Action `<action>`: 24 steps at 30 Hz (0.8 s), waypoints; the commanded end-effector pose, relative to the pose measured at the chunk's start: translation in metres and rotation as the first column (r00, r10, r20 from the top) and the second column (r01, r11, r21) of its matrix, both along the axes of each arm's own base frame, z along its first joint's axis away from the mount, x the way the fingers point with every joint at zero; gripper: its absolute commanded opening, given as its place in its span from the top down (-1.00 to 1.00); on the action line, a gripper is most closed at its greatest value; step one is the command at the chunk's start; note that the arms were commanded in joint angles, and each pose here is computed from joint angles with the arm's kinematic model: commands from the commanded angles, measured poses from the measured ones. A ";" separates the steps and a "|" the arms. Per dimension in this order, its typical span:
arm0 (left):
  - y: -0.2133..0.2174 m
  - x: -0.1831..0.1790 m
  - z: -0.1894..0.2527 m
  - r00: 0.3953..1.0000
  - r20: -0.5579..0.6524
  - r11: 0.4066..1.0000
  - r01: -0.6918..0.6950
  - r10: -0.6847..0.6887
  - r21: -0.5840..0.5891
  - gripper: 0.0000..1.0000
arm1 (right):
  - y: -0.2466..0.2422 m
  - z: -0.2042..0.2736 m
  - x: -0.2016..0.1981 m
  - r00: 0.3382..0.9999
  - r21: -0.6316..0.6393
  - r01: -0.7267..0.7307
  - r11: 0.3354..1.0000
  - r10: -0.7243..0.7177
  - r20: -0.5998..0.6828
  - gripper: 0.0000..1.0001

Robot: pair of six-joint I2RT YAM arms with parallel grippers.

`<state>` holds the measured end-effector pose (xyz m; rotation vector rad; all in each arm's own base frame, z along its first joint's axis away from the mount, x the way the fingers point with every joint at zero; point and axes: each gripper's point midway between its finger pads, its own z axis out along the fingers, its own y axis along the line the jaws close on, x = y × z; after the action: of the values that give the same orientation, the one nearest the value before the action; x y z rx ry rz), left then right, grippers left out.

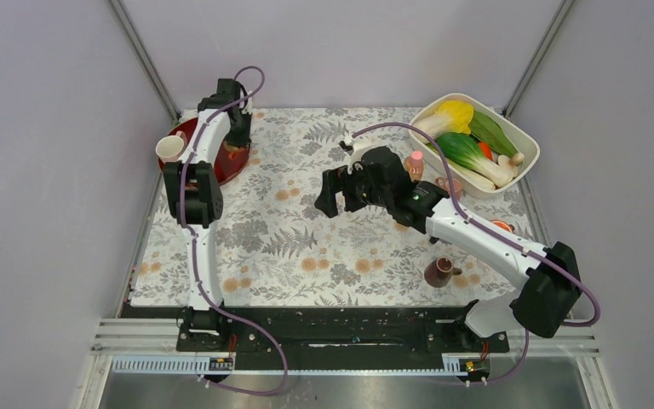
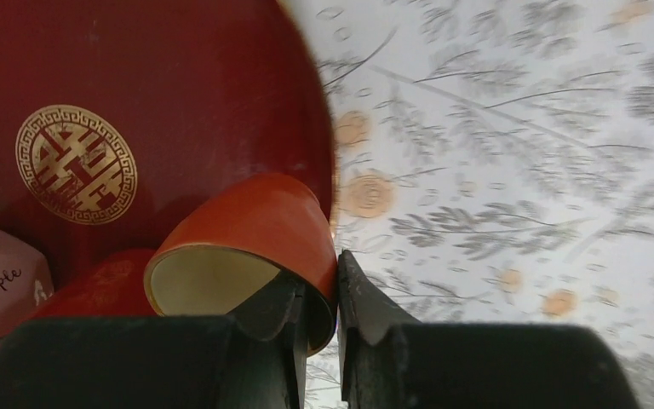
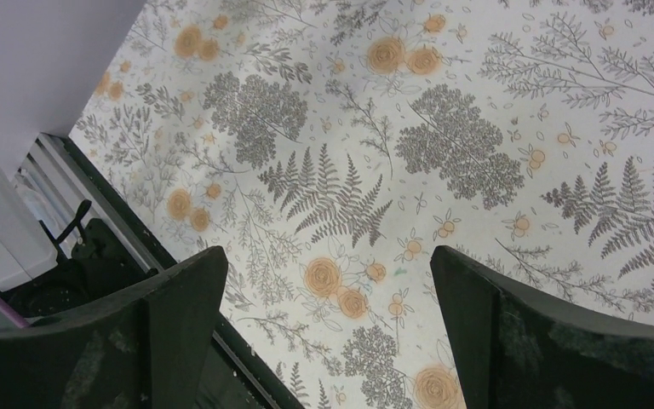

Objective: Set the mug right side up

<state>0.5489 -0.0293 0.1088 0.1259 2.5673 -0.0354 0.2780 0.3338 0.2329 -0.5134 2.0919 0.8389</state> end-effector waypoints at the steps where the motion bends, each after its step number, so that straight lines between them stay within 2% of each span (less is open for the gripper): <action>1: 0.029 0.013 0.006 0.999 0.039 0.993 -0.035 0.031 0.113 1.00 | -0.011 0.010 -0.004 1.000 -0.028 0.013 1.000 -0.012 0.027 -0.99; 10: 0.039 0.007 -0.036 0.995 -0.062 0.995 -0.075 0.079 0.065 0.97 | -0.014 0.000 -0.007 1.000 -0.046 0.015 0.999 -0.015 0.004 -0.99; 17: 0.038 -0.003 -0.054 0.991 -0.118 0.996 -0.059 0.066 0.066 0.50 | -0.017 -0.001 -0.007 1.000 -0.072 0.017 0.997 -0.018 -0.003 -0.99; 24: 0.056 0.008 -0.017 0.995 -0.029 0.994 -0.092 0.094 0.052 0.06 | -0.033 0.010 -0.001 0.997 -0.128 0.059 0.990 -0.051 0.065 -0.99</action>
<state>0.5393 0.0145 0.0469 0.0545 2.7213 0.0620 0.2711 0.3116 0.2101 -0.5279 2.1945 0.7148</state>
